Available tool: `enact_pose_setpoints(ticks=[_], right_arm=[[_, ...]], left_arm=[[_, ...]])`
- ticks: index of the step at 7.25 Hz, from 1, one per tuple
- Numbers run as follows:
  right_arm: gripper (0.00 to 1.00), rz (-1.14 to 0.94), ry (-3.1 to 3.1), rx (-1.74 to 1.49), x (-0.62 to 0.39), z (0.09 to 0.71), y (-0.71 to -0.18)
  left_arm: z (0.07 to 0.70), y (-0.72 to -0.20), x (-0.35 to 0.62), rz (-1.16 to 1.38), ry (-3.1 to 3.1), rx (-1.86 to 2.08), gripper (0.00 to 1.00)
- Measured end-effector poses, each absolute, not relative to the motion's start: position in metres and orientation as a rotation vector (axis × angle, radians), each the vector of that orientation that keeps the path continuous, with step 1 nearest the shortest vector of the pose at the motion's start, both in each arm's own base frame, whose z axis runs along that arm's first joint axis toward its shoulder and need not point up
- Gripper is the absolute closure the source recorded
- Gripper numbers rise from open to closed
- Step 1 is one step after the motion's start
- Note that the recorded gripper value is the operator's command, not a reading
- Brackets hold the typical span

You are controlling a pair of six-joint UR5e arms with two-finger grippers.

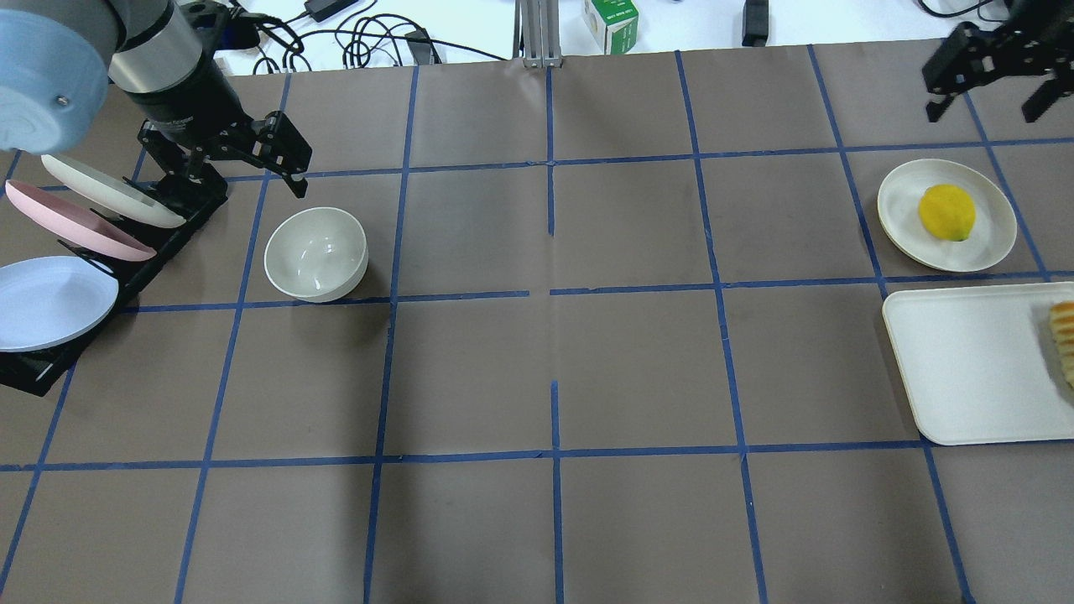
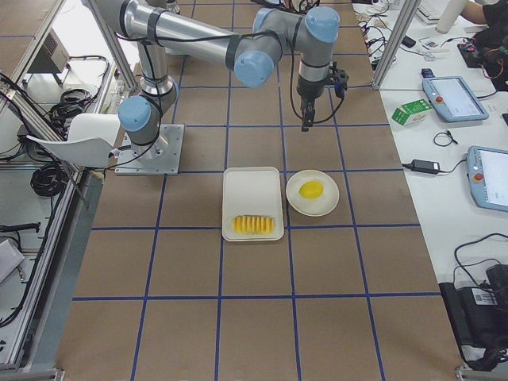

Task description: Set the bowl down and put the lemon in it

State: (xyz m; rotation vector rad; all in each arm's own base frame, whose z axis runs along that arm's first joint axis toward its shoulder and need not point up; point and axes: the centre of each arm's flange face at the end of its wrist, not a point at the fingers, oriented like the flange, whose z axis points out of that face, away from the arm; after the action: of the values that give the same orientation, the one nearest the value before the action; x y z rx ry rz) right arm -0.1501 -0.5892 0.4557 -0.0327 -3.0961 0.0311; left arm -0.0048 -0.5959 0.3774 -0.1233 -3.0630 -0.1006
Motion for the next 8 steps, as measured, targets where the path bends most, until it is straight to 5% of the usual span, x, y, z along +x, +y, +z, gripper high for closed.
enact_pose_setpoints(ticks=[3, 5, 6, 7, 8], right_arm=[[0.0, 0.01, -3.097, 0.119, -0.194, 0.417, -0.61], [0.0, 0.0, -3.121, 0.255, -0.207, 0.34, -0.64], [0.0, -0.019, -3.13, 0.296, -0.213, 0.292, -0.651], [0.0, -0.026, -3.133, 0.32, -0.216, 0.245, -0.657], [0.11, -0.023, -3.129, 0.335, -0.216, 0.21, -0.657]], left_arm=[[0.258, -0.613, 0.043, -0.045, -3.067, -0.131, 0.0], [0.215, -0.609, 0.043, -0.055, -3.067, -0.137, 0.64], [0.208, -0.61, 0.044, -0.061, -3.064, -0.132, 0.88], [0.205, -0.611, 0.044, -0.065, -3.063, -0.125, 1.0], [0.203, -0.611, 0.044, -0.068, -3.064, -0.122, 1.0]])
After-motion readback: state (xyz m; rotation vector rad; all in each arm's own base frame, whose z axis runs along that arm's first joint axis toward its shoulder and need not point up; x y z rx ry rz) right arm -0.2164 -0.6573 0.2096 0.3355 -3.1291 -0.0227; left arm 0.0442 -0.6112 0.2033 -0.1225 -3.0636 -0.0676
